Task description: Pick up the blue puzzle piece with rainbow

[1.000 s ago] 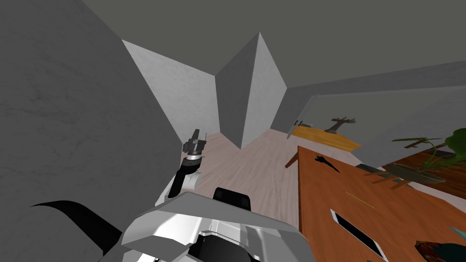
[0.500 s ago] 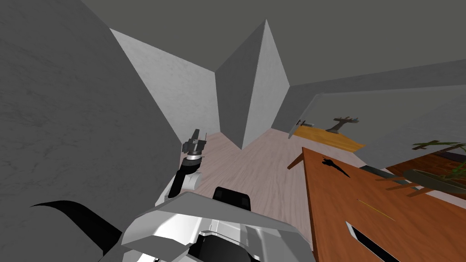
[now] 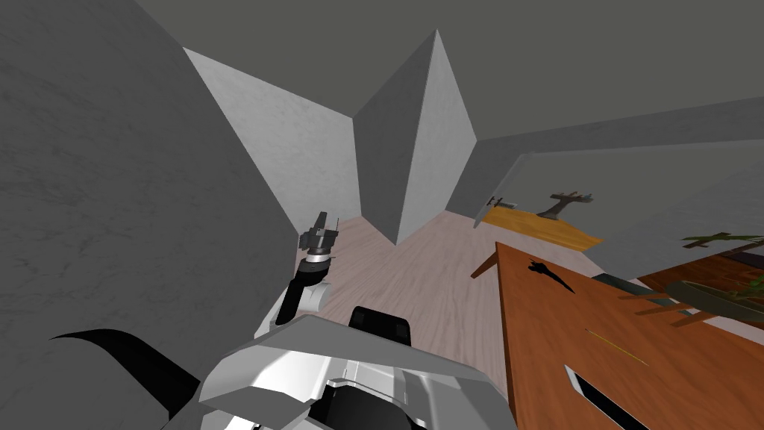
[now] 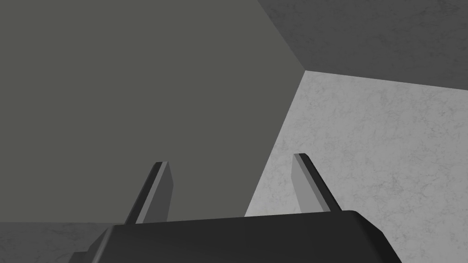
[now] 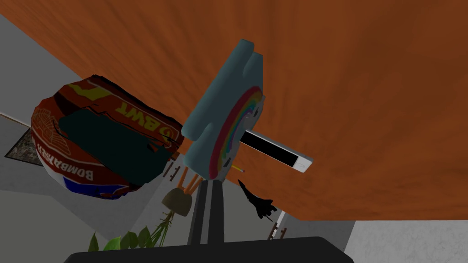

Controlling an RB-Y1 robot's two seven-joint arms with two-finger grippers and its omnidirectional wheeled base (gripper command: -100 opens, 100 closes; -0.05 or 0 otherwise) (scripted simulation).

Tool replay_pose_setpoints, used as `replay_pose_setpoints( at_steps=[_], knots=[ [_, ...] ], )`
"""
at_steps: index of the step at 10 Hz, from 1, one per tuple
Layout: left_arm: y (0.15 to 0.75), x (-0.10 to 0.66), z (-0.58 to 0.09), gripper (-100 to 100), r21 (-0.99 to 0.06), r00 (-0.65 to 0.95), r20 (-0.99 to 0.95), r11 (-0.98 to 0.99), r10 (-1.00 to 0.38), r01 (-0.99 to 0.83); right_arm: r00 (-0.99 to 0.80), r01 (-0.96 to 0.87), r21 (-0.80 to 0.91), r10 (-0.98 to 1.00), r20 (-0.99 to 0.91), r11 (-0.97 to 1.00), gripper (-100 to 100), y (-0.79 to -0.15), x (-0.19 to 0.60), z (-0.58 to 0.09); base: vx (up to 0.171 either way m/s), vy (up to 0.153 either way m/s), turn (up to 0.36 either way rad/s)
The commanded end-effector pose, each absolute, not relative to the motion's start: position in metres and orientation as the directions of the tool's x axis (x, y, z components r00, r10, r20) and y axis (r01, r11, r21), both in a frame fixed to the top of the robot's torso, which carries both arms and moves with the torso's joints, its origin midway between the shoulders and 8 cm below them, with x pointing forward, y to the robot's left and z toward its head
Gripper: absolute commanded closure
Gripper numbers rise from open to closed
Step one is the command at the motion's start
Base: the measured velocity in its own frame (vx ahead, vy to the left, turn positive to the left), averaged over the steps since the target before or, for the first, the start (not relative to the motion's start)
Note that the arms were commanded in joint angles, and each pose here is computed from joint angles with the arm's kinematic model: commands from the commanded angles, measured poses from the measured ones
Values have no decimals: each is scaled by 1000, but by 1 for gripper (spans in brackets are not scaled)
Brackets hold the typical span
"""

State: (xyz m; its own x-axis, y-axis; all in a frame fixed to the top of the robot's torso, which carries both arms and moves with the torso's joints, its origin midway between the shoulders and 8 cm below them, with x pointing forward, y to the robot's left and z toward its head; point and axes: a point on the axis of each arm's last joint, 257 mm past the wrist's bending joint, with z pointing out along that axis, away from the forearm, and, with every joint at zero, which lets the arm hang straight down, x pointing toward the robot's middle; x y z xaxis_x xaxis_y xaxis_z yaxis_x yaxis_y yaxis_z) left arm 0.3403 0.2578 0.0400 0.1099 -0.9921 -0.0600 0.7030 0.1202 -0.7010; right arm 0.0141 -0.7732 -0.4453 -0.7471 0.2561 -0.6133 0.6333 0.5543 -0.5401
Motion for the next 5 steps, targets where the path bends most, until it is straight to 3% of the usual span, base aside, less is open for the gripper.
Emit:
replay_pose_setpoints(
  at_steps=[1, 2, 4, 5],
  knots=[
    [258, 340, 40, 0, -701, 110, -60, 120, -992, 703, -747, 633, -540, 256, -613, 554, 100, -773, 14, -445, 0, 0, 0],
    [258, 340, 40, 0, -701, 110, -60, 120, -992, 703, -747, 633, -540, 256, -613, 554, 100, -773, 14, -445, 0, 0, 0],
    [258, 340, 40, 0, -701, 110, -60, 120, -992, 703, -777, 595, -568, 225, -588, 568, -100, -774, 11, -443, -2, 4, 5],
    [258, 340, 40, 0, -701, 110, -60, 120, -992, 703, -795, 569, -586, 205, -571, 577, -100, -775, 10, -442, -11, 17, 9]
  ],
)
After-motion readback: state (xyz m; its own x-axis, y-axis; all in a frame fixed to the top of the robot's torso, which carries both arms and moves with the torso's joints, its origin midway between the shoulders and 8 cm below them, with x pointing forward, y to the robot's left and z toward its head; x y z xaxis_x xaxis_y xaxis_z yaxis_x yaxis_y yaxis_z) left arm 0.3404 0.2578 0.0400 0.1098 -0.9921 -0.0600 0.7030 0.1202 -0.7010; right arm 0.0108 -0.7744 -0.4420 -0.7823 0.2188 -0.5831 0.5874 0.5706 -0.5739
